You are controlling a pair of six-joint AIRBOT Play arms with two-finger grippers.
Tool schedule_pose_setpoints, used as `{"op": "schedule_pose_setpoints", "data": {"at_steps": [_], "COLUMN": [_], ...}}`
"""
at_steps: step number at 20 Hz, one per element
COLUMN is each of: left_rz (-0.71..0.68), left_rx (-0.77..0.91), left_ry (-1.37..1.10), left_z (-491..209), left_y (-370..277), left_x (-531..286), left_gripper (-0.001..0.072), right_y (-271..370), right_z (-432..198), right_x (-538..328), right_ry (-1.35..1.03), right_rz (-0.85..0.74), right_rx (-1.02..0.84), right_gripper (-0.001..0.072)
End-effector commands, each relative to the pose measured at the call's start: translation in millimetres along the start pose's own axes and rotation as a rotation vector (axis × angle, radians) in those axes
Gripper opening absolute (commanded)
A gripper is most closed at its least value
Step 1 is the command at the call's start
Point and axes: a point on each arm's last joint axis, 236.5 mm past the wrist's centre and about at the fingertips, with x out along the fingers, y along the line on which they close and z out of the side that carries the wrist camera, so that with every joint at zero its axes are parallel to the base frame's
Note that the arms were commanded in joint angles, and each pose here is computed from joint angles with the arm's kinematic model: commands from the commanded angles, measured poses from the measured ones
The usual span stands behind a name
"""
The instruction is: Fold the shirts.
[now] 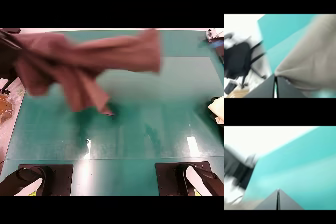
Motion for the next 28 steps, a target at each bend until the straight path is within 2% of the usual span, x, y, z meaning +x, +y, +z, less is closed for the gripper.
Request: {"op": "schedule_pose_setpoints", "data": {"at_steps": [1,5,13,17,19,21,23,28], "left_rz": [-0.042,-0.125,-0.555,-0.777,-0.771,-0.704,-0.693,-0.854], "left_rx": [-0.089,-0.145,-0.167,-0.221,-0.248,-0.193,-0.103,0.029], "left_ry": [-0.159,-0.239,-0.388,-0.576,-0.63,-0.553,-0.387,0.154], "left_z": [43.3,65.5,108.7,153.5,167.0,152.9,115.7,-38.2], "left_y": [9.3,1.2,-92.4,-126.7,-123.4,-125.4,-144.8,-233.5], "left_x": [-32.1,-55.9,-80.4,-107.8,-103.4,-70.5,-29.5,54.4], "left_gripper": [0.0025,0.0026,0.0026,0.0026,0.0026,0.0027,0.0027,0.0027], "right_y": [30.2,69.5,89.0,90.9,82.3,73.0,57.8,11.2], "right_z": [46.5,51.0,14.8,8.3,10.8,8.3,7.7,-7.3], "right_x": [-44.6,-39.9,3.0,9.2,8.4,5.4,1.6,-4.6], "right_ry": [-0.084,-0.03,0.157,0.176,0.172,0.195,0.214,0.308], "right_rz": [-0.02,0.063,0.196,0.215,0.185,0.164,0.119,-0.038], "right_rx": [-0.133,-0.228,-0.218,-0.256,-0.276,-0.276,-0.281,-0.322], "right_gripper": [0.0014,0.0015,0.0015,0.0015,0.0015,0.0016,0.0016,0.0016]}}
